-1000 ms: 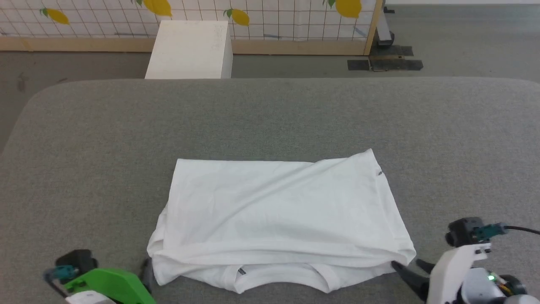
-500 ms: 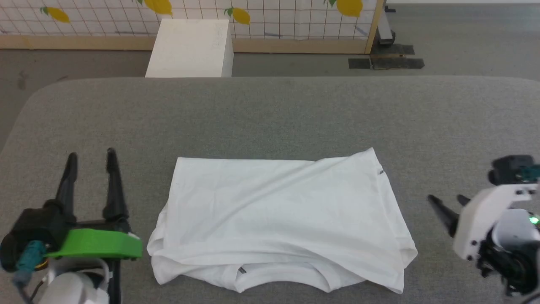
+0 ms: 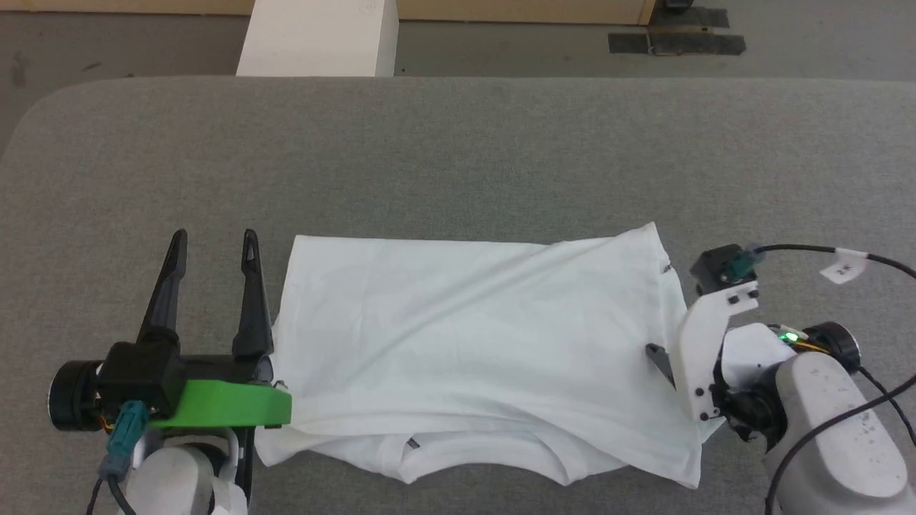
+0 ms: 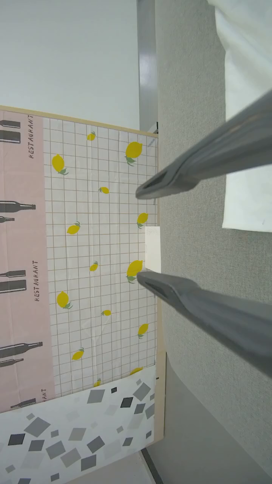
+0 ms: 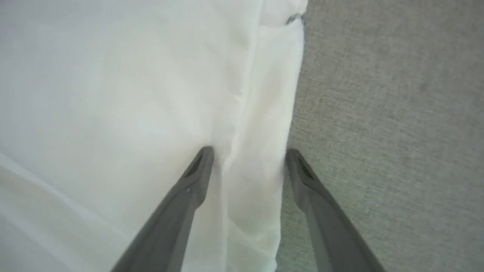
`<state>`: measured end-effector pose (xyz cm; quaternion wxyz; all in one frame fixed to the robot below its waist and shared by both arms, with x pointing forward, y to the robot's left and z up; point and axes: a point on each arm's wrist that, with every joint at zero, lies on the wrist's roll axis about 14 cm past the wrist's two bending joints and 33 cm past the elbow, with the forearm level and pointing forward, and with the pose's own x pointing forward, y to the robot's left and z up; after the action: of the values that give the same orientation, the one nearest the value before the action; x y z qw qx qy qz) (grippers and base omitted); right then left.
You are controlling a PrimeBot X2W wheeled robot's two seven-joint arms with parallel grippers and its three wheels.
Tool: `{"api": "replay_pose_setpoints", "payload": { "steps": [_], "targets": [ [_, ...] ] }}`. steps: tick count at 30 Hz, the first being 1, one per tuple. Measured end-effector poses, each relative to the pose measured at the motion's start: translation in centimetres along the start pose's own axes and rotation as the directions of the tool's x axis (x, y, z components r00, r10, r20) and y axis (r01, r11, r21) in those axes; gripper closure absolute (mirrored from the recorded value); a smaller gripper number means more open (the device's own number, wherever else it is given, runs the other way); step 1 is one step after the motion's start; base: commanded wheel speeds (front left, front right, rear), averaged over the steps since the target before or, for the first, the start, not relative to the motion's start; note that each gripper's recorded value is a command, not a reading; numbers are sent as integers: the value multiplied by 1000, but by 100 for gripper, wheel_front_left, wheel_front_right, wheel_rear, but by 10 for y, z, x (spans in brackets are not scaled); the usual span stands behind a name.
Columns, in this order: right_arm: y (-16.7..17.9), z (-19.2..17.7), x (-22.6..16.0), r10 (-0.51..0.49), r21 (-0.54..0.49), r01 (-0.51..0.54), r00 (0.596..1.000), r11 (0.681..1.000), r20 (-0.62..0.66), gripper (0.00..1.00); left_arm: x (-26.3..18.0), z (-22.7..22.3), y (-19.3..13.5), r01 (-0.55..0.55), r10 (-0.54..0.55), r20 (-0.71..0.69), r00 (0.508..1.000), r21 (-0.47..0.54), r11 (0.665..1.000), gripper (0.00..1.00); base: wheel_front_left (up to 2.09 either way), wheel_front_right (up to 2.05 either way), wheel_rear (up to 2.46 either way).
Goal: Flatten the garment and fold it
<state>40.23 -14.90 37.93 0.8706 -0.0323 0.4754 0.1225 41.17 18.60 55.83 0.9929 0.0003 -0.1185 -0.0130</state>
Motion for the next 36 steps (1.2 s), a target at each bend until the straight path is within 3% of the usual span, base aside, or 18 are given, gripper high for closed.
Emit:
{"api": "replay_pose_setpoints", "payload": {
  "steps": [4, 5, 6, 7, 13, 19, 23, 30, 36],
  "targets": [
    [2, 0, 9, -1, -41, 0, 1000, 999, -28, 0, 1, -9, 0, -1, 1, -19, 1000, 1, 1000, 0, 0, 0, 0],
    [2, 1, 10, 5, -38, -6, 1000, 999, -30, 60, 1, -10, -1, 2, -2, -22, 1000, -1, 1000, 0, 0, 0, 0],
    [3, 2, 10, 10, -30, -11, 1000, 999, -27, 75, 1, -11, 0, -1, 1, -24, 1000, -6, 1000, 0, 0, 0, 0],
    [2, 3, 10, 15, -24, -15, 1000, 1000, -20, 100, 1, -11, 0, -5, 5, -23, 1000, -10, 1000, 0, 0, 0, 0],
    [-21, 7, 2, -4, 51, 3, 1000, 999, 26, 100, -2, -11, 3, -12, 12, -23, 1000, -13, 1000, 0, 0, 0, 0],
    [-105, -14, -25, -196, 114, 196, 981, 974, -10, 100, -7, -12, 5, -13, 13, -33, 999, -14, 1000, 0, 0, 0, 0],
    [-134, -22, -39, -276, 124, 277, 961, 953, -31, 100, -8, -13, 2, 0, -1, -34, 999, -6, 1000, 0, 0, 0, 0],
    [-116, 5, -57, -256, 26, 255, 966, 967, 36, 100, -10, -5, 0, 3, -3, -14, 1000, -12, 1000, 0, 0, 0, 0],
    [-48, 40, -80, -43, -71, 53, 990, 996, 134, 100, -16, -3, 3, -9, 9, -12, 1000, -16, 1000, 0, 0, 0, 0]
  ]
}}
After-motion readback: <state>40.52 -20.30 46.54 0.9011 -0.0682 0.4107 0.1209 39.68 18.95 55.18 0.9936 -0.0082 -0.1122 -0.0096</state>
